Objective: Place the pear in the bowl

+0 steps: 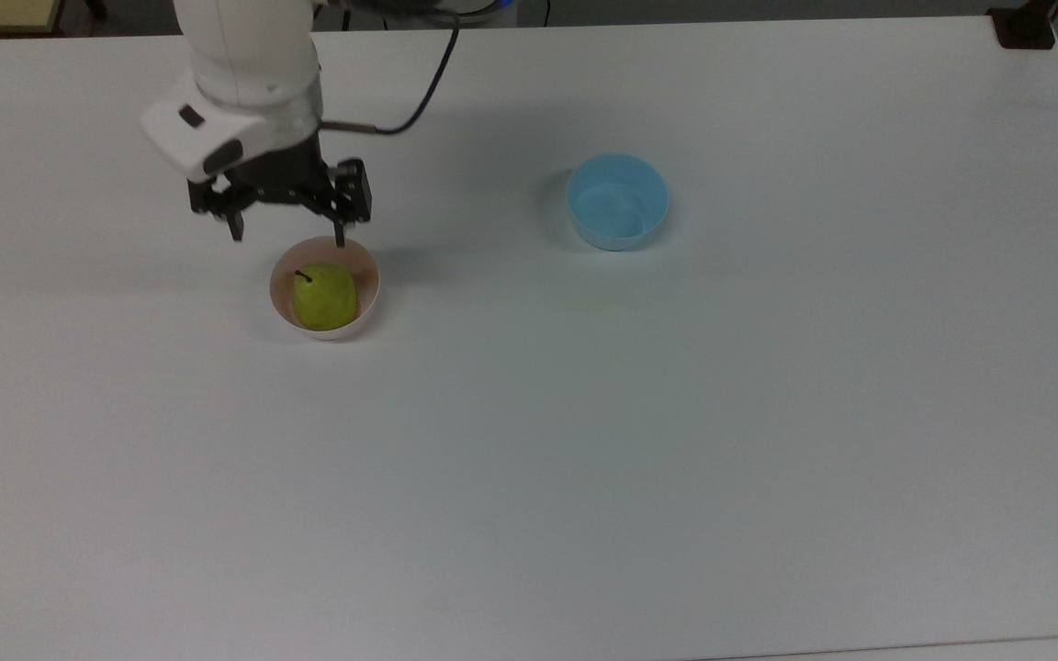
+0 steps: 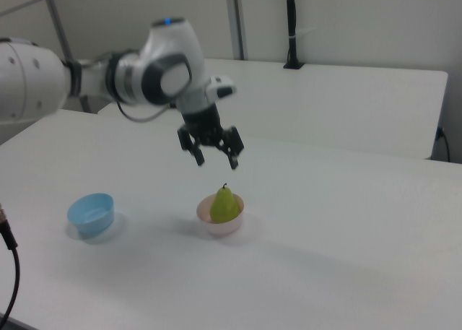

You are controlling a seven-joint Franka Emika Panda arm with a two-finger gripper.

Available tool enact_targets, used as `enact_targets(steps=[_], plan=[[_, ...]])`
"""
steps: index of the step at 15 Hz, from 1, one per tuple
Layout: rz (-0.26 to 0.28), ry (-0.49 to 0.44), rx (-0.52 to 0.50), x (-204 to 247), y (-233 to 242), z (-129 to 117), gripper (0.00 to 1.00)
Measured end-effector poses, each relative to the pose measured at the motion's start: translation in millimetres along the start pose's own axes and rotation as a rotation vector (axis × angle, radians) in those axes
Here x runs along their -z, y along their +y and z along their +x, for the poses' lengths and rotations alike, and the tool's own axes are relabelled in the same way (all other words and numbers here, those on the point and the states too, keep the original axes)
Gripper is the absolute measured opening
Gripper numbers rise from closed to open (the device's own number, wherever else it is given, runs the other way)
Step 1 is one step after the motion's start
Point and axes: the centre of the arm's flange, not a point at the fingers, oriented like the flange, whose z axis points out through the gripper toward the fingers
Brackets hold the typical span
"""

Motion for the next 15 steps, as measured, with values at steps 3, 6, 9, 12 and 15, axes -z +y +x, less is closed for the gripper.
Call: enact_targets(steps=[3,6,9,12,15], plan=[[0.003,-0.054,-0.015,59,7,-8,1.00],[0.041,-0.059,-0.034,112,7,-24,1.00],[0.085,-0.060,-0.043,156,3,-49,1.00],[0.128,-0.057,-0.017,190,-17,-71,1.00],[0.187,-0.060,0.008,189,-39,-77,1.00]])
